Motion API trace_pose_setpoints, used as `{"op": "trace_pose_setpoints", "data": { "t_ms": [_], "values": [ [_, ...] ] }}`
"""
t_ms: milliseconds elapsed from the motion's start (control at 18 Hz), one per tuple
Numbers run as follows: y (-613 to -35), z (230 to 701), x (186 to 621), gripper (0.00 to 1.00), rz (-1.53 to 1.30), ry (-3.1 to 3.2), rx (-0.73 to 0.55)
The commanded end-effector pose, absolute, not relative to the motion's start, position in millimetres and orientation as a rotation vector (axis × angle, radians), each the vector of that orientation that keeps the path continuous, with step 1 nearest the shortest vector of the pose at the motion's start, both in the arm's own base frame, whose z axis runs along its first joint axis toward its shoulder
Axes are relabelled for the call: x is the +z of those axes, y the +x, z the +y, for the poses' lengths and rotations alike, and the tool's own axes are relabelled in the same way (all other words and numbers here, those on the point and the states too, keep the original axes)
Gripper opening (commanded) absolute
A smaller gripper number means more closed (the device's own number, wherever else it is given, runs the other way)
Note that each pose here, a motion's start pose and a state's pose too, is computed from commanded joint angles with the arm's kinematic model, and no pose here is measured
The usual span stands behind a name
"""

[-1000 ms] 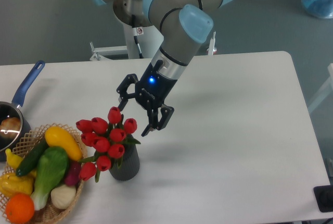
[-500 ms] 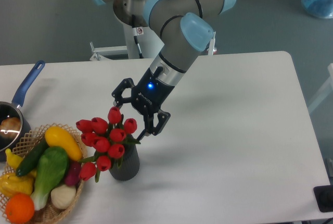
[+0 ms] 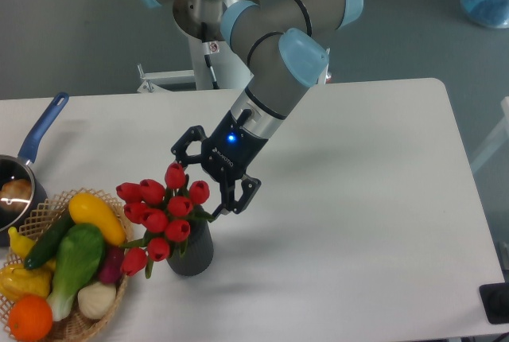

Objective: Pick up the flowers from the vase
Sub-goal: 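Lower the open gripper around the tulip stems above the vase rim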

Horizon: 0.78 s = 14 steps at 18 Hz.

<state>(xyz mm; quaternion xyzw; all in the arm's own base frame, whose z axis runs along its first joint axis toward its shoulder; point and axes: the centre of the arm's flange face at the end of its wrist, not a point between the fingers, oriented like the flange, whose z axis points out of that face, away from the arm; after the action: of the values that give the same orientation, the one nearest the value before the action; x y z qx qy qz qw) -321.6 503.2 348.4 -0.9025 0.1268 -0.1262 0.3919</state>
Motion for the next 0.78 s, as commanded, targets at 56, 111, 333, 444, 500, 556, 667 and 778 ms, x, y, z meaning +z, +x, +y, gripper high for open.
{"op": "trace_pose_setpoints", "data": {
  "t_ms": [56, 111, 333, 444, 500, 556, 667, 778],
  "values": [
    [-322.1, 503.6, 346.6, 1.00, 0.320, -2.293, -0.324],
    [-322.9, 504.0, 345.5, 1.00, 0.321, -2.295, -0.324],
    [-320.2, 517.3, 343.5, 1.00, 0.345, -2.292, -0.334],
    [-317.4, 518.9, 344.9, 1.00, 0.350, -2.287, -0.336],
    [-316.9, 519.7, 346.6, 1.00, 0.351, -2.273, -0.343],
    [-316.4, 520.7, 347.6, 1.00, 0.354, -2.256, -0.349],
    [-315.7, 520.8, 346.1, 1.00, 0.352, -2.250, -0.357],
    [-315.1, 520.5, 346.5, 1.00, 0.351, -2.248, -0.359]
  ]
}}
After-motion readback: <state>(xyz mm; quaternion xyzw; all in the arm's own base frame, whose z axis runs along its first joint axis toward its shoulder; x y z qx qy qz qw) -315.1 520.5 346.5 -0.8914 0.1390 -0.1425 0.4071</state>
